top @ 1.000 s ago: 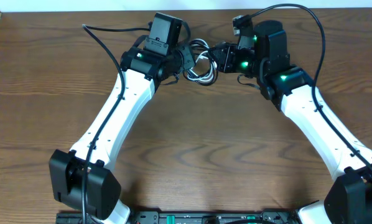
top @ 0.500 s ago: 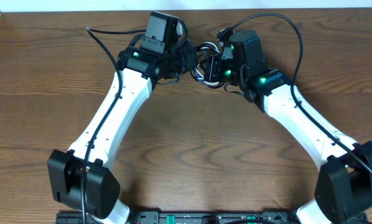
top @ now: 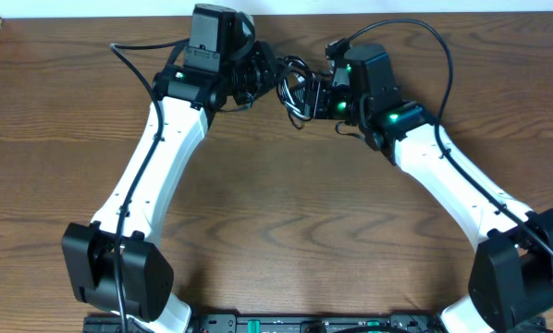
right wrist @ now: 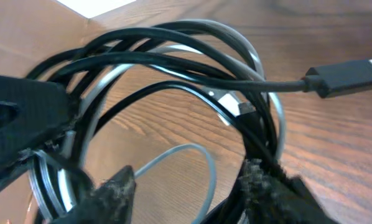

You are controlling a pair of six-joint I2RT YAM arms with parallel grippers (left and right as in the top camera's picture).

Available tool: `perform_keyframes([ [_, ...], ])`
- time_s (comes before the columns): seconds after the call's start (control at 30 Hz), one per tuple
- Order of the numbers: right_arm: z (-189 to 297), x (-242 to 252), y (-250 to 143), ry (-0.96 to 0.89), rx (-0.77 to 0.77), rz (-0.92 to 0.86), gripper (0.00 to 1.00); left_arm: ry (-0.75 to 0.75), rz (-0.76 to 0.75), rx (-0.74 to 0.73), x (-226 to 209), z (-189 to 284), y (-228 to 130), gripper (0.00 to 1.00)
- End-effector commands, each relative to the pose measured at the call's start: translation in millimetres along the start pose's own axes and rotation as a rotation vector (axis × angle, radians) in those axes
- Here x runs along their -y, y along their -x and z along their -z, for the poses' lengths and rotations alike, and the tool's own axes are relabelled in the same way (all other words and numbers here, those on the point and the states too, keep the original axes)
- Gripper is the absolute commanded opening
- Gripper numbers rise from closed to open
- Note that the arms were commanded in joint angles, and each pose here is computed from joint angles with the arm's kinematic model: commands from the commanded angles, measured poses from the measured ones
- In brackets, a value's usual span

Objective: Untangle cables

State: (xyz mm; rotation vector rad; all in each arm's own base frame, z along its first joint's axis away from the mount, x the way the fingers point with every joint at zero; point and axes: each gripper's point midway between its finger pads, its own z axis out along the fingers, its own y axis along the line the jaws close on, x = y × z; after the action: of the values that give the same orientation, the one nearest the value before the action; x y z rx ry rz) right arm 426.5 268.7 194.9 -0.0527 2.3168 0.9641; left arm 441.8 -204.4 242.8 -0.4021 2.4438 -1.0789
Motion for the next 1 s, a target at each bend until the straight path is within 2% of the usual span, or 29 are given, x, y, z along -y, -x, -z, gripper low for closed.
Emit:
perform_keyframes([
  [0.0, 14.3, -5.5, 16.3, 0.078, 0.011, -0.004, 0.56, 0.004, 0.007, 0.072, 4.3, 13.6, 13.6, 0.08],
  [0.27, 40.9, -19.7, 32.8, 0.17, 0.037, 0.008, 0.54, 0.135, 0.138, 0.168, -22.2, 16.6, 25.7, 0.07],
  [0.47, 45.8, -38.1, 23.9, 0.248, 0.019, 0.223, 0.5, 0.173, 0.146, 0.146, -30.3, 16.6, 18.2, 0.07],
  [0.6, 41.9, -42.0, -7.2, 0.29, -0.067, 0.459, 0.52, 0.168, 0.025, 0.073, -29.8, 15.3, 6.0, 0.08],
  [0.73, 43.1, -28.1, -35.0, 0.28, -0.163, 0.604, 0.56, 0.126, -0.123, -0.021, -24.7, 14.2, -10.1, 0.07],
  [0.97, 46.5, -37.1, -57.7, 0.36, -0.219, 0.724, 0.54, 0.1, -0.191, -0.116, -25.0, 15.5, -29.1, 0.07],
])
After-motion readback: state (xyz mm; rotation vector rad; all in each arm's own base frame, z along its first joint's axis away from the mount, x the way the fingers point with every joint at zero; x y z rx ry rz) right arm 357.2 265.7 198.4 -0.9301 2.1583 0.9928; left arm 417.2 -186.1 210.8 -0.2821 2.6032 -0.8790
